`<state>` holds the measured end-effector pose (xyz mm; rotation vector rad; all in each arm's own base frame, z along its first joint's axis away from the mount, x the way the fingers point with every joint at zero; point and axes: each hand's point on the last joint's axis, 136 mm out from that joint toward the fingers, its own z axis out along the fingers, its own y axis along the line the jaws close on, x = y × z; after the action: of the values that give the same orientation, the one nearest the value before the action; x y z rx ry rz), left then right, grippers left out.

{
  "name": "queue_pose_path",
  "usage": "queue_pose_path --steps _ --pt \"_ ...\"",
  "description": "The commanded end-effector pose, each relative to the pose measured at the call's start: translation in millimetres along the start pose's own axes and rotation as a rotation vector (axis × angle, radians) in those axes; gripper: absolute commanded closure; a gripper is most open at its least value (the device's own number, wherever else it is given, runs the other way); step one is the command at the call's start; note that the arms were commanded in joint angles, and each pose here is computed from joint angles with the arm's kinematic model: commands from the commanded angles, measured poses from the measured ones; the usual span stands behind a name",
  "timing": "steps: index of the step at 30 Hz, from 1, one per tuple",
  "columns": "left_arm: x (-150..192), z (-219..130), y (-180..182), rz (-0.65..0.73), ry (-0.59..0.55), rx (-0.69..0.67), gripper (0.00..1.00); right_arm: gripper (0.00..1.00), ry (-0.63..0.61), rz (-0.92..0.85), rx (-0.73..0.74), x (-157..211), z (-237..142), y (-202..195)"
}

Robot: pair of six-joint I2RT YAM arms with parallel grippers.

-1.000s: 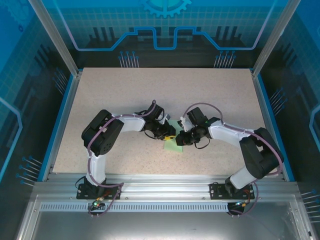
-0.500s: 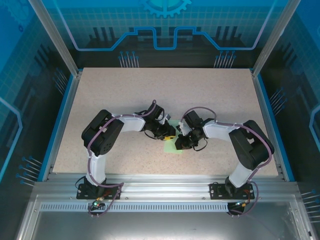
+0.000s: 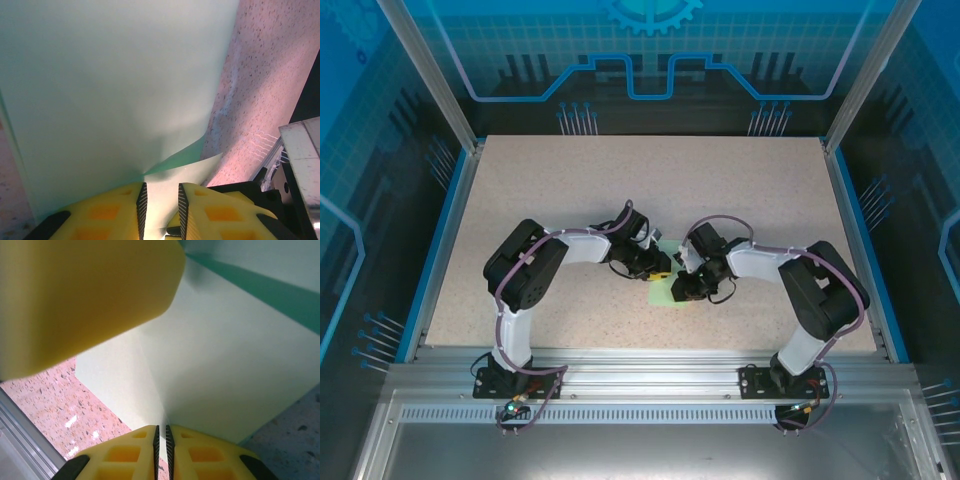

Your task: Fold a paper plane with a square sheet of paper (pick it up from the middle)

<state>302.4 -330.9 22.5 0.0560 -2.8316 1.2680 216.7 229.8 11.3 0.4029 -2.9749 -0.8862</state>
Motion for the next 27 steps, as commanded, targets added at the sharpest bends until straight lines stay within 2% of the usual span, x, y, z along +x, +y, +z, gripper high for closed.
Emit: queue_pose_path --steps 1,16,23,27 --pt "13 9 24 -0.029 0.045 -0.059 0.72 0.82 0.087 0.050 0.023 31 2 -8" --pt "14 12 30 -0.035 0.054 -0.071 0.73 0.79 0.085 0.124 0.014 49 -2 -14" --pt "14 12 29 -0.033 0.054 -0.070 0.73 0.81 0.091 0.213 0.054 62 0 -30" --pt "14 12 27 -0.030 0.058 -0.065 0.74 0.85 0.112 0.254 0.089 68 1 -41"
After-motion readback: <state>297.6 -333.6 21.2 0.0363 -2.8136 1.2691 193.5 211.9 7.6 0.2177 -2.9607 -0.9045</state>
